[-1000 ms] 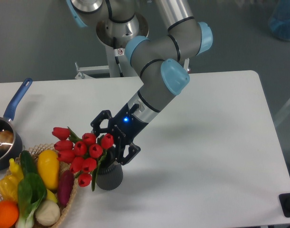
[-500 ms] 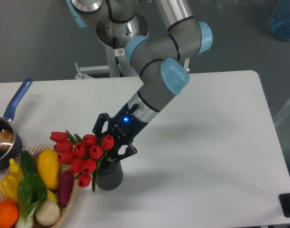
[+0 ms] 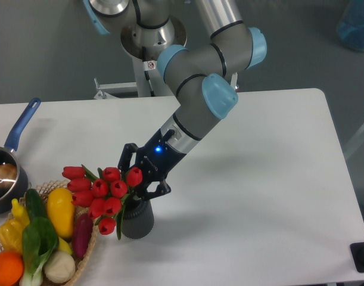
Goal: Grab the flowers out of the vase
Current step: 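Close the gripper on the tulip stems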
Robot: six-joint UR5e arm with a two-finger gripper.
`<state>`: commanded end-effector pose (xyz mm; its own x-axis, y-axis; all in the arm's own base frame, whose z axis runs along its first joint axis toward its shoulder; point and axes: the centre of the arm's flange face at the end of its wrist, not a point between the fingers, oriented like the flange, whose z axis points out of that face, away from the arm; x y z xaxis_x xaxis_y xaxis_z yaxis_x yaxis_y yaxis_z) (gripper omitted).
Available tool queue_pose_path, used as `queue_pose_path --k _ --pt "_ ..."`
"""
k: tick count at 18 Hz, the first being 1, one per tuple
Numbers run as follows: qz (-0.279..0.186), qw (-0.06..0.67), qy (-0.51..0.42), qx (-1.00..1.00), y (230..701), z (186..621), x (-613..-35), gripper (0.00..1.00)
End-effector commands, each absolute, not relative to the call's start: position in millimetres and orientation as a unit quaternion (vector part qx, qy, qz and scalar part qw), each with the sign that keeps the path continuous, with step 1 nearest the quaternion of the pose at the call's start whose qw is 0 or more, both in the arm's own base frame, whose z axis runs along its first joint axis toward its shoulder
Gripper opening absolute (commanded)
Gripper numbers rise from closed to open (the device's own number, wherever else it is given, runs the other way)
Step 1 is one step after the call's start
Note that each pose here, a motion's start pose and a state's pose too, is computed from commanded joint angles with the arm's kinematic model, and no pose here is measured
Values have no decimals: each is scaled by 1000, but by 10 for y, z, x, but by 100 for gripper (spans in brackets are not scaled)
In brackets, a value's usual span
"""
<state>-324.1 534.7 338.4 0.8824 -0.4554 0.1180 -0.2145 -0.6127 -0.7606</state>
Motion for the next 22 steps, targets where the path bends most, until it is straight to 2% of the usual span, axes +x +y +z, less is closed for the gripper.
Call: queue_pose_path --k 17,22 --pt "-150 402 187 -884 5316 3419 -3267 30" --pt "-165 424 184 -871 5335 3464 -3247 30"
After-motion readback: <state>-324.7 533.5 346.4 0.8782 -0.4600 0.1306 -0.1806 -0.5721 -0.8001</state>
